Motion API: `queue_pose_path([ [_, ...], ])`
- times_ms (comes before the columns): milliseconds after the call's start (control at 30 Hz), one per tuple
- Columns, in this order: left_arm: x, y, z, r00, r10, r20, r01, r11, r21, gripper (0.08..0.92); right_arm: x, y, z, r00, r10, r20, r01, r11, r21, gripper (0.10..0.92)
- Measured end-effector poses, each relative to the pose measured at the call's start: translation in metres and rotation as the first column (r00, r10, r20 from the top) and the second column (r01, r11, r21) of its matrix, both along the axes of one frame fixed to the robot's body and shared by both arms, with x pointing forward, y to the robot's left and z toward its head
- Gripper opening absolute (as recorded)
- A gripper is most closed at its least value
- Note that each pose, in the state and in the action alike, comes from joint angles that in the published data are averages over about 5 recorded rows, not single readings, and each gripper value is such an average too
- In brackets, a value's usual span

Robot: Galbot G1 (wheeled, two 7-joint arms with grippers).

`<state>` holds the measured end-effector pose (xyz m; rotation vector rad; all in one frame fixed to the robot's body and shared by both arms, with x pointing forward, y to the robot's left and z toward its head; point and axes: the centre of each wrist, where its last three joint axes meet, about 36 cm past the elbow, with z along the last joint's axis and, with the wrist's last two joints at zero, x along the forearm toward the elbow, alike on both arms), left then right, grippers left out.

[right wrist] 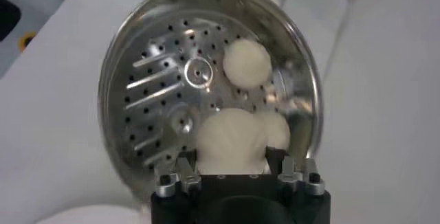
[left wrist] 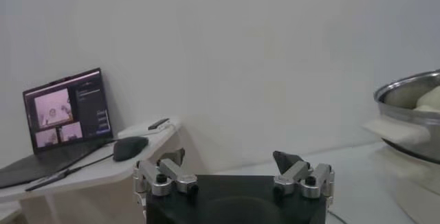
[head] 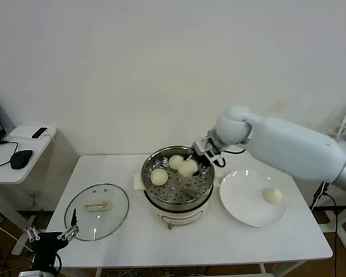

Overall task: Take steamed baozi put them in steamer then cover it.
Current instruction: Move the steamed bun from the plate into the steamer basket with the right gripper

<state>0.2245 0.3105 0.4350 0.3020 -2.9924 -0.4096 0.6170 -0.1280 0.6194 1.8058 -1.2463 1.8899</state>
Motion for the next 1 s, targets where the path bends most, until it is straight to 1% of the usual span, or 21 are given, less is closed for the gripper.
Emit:
queue_pose_path([
  [400, -0.002, 0.004, 0.004, 0.9998, 0.015, 0.010, -0.015, 1.000, -0.008, 0.823, -0.009, 0.037, -0.024, 0.971, 0.237, -0.016, -0.238, 0.967, -0.086, 0.636],
  [567, -0.002, 0.006, 0.005, 0.9997, 0.019, 0.013, -0.019, 1.000, -0.012, 0.823, -0.012, 0.046, -0.029, 0.954, 0.298, -0.027, -0.299, 0.947, -0.117, 0.636],
  [767, -0.001, 0.007, 0.005, 0.9997, 0.020, 0.016, -0.020, 1.000, -0.014, 0.823, -0.013, 0.047, -0.032, 0.942, 0.333, -0.038, -0.335, 0.932, -0.142, 0.647],
  [867, 0.000, 0.007, 0.005, 0.9997, 0.020, 0.017, -0.020, 1.000, -0.014, 0.823, -0.013, 0.047, -0.032, 0.939, 0.341, -0.039, -0.343, 0.928, -0.143, 0.692],
  [1000, 0.000, 0.007, 0.005, 0.9996, 0.019, 0.018, -0.019, 1.000, -0.014, 0.823, -0.011, 0.046, -0.028, 0.939, 0.344, -0.030, -0.345, 0.928, -0.144, 0.787],
])
